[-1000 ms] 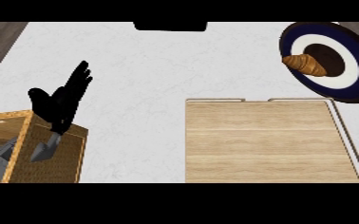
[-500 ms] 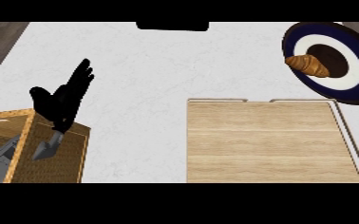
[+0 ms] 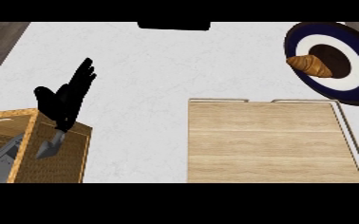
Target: Pick the croissant from the tray and place it in the plate
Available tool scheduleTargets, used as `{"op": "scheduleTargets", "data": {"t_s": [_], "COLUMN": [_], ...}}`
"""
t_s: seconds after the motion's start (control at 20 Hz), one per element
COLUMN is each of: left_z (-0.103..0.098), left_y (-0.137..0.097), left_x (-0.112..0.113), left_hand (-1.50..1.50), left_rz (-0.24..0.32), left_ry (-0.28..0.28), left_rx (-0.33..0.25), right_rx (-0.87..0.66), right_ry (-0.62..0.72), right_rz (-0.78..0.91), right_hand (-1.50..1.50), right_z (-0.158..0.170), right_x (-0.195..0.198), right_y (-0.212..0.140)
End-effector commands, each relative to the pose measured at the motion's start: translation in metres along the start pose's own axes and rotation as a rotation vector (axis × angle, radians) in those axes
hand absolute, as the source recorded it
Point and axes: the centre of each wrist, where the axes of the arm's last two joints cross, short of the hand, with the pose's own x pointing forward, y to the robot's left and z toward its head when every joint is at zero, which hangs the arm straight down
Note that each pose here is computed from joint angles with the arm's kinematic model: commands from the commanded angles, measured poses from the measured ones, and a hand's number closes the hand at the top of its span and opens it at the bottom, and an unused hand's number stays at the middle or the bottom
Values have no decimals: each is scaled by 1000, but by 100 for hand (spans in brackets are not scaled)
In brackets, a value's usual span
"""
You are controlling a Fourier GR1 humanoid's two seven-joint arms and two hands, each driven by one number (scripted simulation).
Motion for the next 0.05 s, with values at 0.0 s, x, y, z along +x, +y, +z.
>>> {"op": "scheduleTargets", "data": {"t_s": [0.0], "left_z": [2], "left_y": [-6], "left_x": [-3], "left_hand": [0], "left_rz": [7], "left_ry": [39], "left_rx": [12], "right_rx": [72], "right_ry": [-27], "right_rz": [-7], "right_hand": [-150], "right_z": [9], "right_x": [-9], "right_y": [-3]}}
